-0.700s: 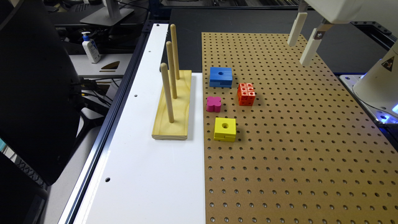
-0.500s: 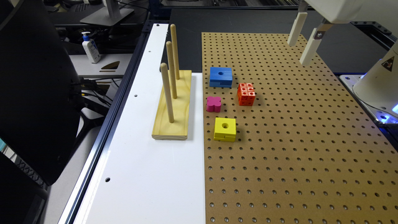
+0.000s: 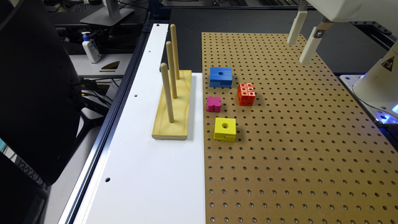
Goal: Pick up pink flower.
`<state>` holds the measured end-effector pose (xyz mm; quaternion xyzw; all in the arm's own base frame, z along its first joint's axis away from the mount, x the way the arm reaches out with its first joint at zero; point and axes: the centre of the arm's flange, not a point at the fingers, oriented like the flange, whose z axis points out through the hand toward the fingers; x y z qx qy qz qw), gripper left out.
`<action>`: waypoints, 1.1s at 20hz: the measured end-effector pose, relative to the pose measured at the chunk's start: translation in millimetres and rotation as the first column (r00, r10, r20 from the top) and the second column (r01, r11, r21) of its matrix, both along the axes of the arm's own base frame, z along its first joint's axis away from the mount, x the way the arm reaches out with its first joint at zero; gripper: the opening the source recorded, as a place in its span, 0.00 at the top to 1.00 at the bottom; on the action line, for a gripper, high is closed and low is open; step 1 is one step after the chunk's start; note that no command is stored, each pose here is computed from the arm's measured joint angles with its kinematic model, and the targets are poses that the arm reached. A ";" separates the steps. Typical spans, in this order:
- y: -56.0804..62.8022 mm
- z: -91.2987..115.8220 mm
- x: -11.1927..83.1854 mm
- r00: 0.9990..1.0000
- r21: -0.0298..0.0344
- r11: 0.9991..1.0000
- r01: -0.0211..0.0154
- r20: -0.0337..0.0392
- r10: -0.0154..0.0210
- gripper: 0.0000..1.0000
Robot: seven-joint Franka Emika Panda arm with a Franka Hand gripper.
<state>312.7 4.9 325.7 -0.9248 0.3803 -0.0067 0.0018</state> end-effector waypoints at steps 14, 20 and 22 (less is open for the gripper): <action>0.8 9.4 11.0 1.000 0.000 1.000 -0.002 0.029 0.002 0.00; 2.0 9.5 22.8 1.000 0.000 1.000 -0.004 0.024 0.004 0.00; 2.9 7.7 27.6 1.000 0.000 1.000 -0.006 0.025 0.006 0.00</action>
